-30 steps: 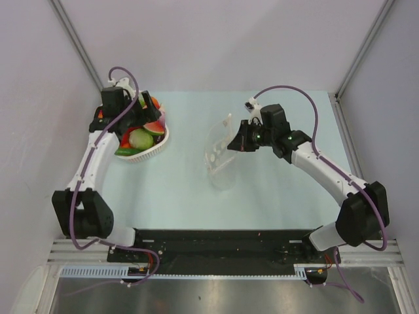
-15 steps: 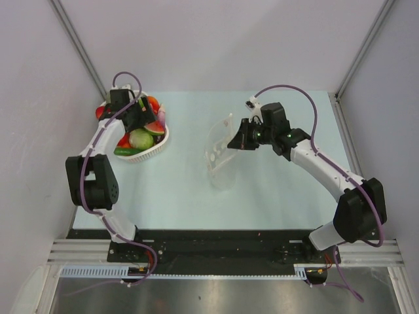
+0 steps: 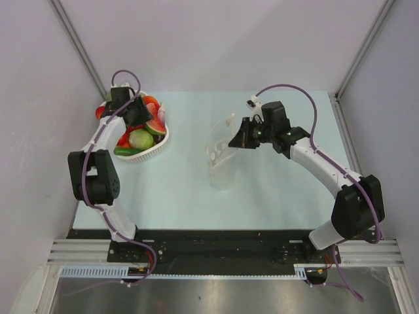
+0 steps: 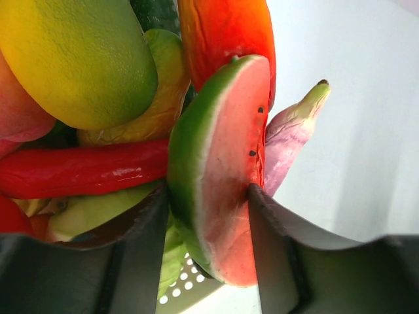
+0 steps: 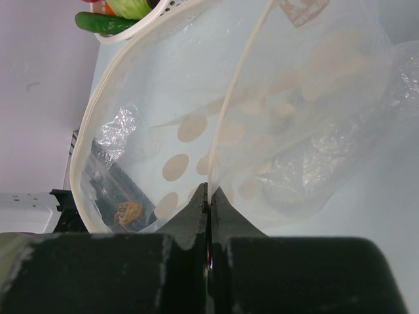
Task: Place the food in the zip-top bag and seal the zipper
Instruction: Pick up the fake fruit from the bin, then place the fake fruit in the zipper food storage bag, then pick up the fake vegetable from the bin.
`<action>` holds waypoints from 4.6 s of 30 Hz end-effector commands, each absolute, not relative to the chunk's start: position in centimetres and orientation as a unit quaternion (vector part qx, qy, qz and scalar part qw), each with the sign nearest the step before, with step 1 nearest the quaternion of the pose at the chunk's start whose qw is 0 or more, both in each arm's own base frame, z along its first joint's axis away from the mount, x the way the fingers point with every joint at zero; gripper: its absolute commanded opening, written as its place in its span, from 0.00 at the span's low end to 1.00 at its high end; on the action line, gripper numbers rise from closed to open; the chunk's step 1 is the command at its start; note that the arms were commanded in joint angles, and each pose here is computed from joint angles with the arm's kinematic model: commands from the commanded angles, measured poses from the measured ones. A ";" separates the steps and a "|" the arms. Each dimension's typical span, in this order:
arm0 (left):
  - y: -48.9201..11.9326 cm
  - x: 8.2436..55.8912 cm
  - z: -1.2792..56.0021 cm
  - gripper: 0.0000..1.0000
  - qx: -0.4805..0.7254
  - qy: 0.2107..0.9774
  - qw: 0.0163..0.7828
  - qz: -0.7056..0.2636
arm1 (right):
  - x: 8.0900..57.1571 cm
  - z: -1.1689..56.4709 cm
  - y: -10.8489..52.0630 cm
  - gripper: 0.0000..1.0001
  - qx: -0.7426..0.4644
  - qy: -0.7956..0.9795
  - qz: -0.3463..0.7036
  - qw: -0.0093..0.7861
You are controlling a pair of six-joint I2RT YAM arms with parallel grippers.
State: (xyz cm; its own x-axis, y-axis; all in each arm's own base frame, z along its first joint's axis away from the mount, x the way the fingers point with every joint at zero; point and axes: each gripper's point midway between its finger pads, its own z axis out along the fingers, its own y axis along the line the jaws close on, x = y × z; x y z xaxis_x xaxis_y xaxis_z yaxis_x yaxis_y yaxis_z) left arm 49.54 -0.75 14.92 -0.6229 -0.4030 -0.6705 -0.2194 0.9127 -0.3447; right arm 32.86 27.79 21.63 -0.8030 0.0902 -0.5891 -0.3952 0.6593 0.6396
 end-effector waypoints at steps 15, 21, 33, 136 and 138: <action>0.7 47.1 22.6 0.00 -0.179 0.864 0.454 -0.123 | 33.6 24.6 29.6 0.00 -0.110 0.833 0.433 0.325; -2.1 44.8 29.4 0.00 -0.114 0.833 0.514 -0.170 | 33.5 25.4 30.6 0.00 -0.108 0.824 0.455 0.319; -15.4 36.3 39.8 0.00 0.105 0.756 0.631 -0.138 | 34.3 25.5 32.7 0.00 -0.087 0.831 0.451 0.313; -9.6 43.7 36.8 0.11 0.053 0.786 0.578 -0.212 | 34.4 25.7 31.9 0.00 -0.088 0.820 0.480 0.300; -12.6 42.0 39.9 0.12 0.094 0.749 0.608 -0.245 | 34.2 25.8 32.3 0.00 -0.091 0.816 0.488 0.294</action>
State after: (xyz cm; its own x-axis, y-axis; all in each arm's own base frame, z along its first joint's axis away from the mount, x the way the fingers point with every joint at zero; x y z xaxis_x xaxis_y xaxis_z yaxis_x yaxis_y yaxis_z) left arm 45.59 -7.05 30.58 -0.4610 -0.0916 -0.8826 0.1973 0.9592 -0.2026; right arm 34.59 31.16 22.89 -0.8383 0.1360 -0.5280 -0.3632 0.5830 0.7268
